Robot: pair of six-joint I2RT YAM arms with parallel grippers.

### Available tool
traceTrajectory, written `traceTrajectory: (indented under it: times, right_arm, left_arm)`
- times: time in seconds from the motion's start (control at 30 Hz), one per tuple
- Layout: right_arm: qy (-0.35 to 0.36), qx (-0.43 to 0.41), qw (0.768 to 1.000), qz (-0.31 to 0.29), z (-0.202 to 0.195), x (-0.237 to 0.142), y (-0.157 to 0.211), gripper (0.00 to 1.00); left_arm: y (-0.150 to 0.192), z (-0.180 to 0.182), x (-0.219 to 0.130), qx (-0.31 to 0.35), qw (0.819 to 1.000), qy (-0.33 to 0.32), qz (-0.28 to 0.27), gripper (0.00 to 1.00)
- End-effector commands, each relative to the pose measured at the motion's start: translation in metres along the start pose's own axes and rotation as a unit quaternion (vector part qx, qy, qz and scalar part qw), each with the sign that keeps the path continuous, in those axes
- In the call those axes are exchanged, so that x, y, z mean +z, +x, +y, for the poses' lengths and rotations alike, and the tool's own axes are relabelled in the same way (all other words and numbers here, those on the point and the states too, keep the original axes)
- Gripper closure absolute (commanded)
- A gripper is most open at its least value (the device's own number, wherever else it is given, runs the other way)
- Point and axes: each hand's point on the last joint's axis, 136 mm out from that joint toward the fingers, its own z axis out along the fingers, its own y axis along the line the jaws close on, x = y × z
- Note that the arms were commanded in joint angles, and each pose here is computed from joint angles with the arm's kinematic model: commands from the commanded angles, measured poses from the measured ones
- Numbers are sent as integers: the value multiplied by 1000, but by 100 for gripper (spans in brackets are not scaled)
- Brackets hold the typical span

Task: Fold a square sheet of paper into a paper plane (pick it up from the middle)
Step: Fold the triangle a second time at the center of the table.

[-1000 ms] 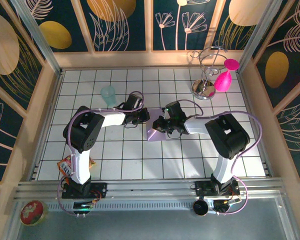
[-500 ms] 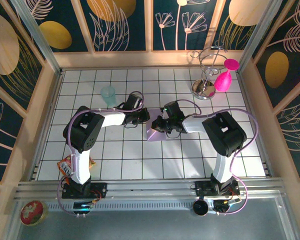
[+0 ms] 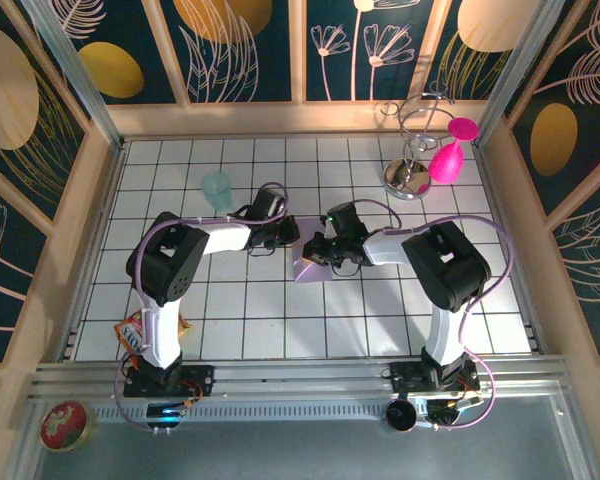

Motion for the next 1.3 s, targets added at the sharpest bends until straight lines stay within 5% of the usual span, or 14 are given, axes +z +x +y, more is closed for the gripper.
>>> traceTrajectory:
  times: [0.0, 0.83, 1.27]
  right_arm:
    - [-2, -13, 1000, 1, 5, 4, -3, 100]
    - [27, 6, 999, 18, -18, 11, 10, 100]
    - [16, 5, 1000, 16, -11, 10, 7, 75]
  left_arm:
    - [20, 19, 7, -2, 999, -22, 33, 93]
    - [12, 5, -4, -1, 1000, -6, 20, 92]
    - [-36, 1, -75, -40, 994, -8, -98, 79]
